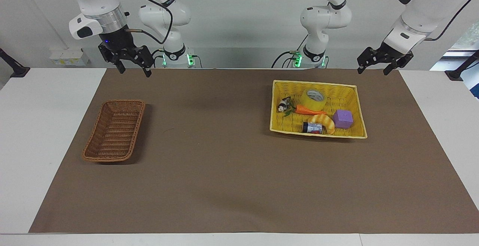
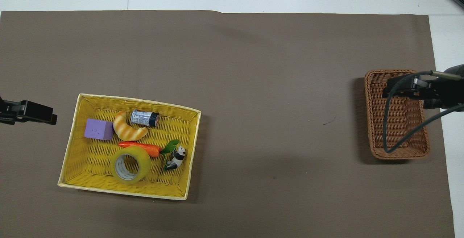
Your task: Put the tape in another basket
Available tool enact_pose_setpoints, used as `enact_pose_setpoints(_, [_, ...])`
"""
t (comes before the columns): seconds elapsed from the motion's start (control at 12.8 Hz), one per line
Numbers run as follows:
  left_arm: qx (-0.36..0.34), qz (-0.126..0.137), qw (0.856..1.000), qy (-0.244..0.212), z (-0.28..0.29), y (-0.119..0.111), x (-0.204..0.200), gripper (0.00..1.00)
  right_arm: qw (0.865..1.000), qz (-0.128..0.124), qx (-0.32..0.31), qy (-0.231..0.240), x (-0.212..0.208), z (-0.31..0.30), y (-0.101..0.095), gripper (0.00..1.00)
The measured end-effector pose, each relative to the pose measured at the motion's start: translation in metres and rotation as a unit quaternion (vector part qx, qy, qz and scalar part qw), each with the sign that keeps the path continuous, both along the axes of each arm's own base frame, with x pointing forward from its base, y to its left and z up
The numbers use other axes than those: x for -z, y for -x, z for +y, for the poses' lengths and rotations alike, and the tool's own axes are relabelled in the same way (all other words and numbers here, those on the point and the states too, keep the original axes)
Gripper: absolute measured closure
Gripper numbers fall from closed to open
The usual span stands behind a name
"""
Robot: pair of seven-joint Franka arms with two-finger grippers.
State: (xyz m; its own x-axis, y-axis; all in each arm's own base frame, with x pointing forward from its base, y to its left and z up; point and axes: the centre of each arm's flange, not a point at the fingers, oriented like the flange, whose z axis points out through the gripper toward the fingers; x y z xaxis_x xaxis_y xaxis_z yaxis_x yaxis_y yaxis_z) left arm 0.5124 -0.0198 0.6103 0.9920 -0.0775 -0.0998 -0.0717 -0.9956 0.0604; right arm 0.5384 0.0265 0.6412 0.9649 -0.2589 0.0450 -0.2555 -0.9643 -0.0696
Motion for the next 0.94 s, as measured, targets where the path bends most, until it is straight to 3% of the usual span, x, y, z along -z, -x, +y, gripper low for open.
enact_pose_setpoints(0.23, [0.000, 0.011, 1.000, 0.000, 0.000, 0.003, 0.016, 0.00, 1.000, 0.000, 0.000, 0.000, 0.000, 0.000, 0.000, 0.00])
enact_pose_setpoints(0.47, [-0.001, 0.014, 1.000, -0.001, -0.002, 0.006, 0.057, 0.00, 1.000, 0.000, 0.000, 0.000, 0.000, 0.000, 0.000, 0.00])
enact_pose_setpoints(0.94, [0.022, 0.014, 1.000, 0.001, -0.029, 0.048, 0.137, 0.00, 1.000, 0.000, 0.000, 0.000, 0.000, 0.000, 0.000, 0.00])
